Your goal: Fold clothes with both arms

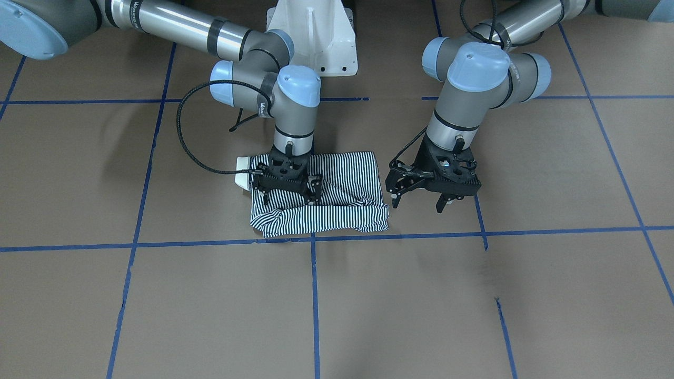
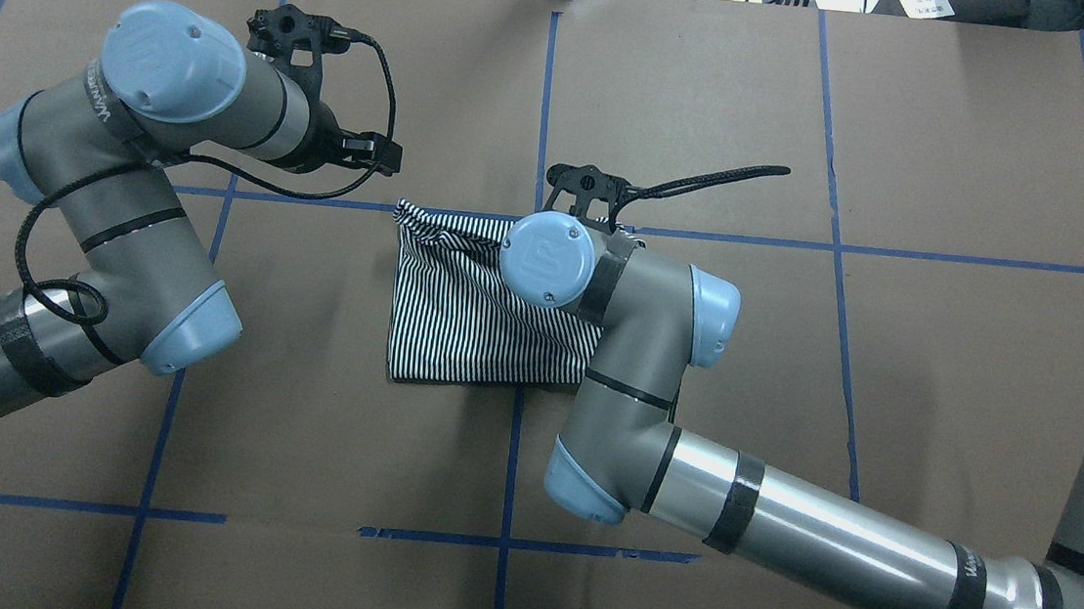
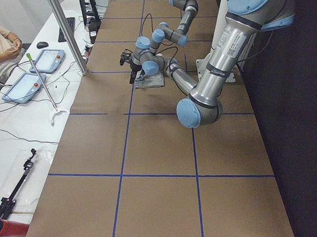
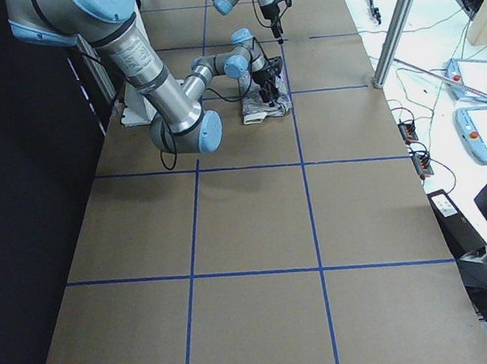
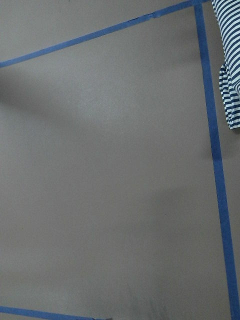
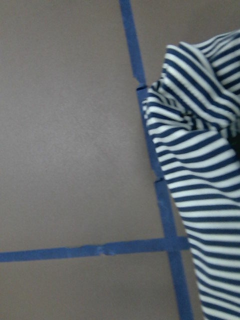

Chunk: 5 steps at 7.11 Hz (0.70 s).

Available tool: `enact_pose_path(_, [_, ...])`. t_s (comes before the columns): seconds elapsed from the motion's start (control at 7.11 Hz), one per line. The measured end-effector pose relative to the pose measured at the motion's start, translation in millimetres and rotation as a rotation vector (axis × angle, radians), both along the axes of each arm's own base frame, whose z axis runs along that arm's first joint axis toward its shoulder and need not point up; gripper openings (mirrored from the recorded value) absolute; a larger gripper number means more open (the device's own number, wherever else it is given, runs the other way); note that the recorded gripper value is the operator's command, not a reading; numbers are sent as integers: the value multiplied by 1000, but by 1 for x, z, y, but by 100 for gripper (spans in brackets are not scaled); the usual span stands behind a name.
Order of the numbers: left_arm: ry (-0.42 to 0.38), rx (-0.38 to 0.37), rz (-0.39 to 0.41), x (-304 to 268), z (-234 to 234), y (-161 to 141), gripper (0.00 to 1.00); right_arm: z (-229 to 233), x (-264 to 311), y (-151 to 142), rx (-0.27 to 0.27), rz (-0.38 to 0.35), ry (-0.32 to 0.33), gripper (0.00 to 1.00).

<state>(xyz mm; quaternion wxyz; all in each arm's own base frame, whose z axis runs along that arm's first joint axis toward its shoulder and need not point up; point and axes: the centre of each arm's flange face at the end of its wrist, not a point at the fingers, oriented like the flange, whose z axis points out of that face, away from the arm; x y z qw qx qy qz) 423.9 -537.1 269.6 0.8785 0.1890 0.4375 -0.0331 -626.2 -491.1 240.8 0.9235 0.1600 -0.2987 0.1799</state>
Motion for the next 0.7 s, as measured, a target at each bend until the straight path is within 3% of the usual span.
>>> enact_pose_path(0.42, [6,-17,-6,3,1,2,100,13,53,-113,-61,45,65,100])
enact_pose_path(0.7, [21,-66,-3,30,0,20,100,11,103,-159,-98,8,39,100])
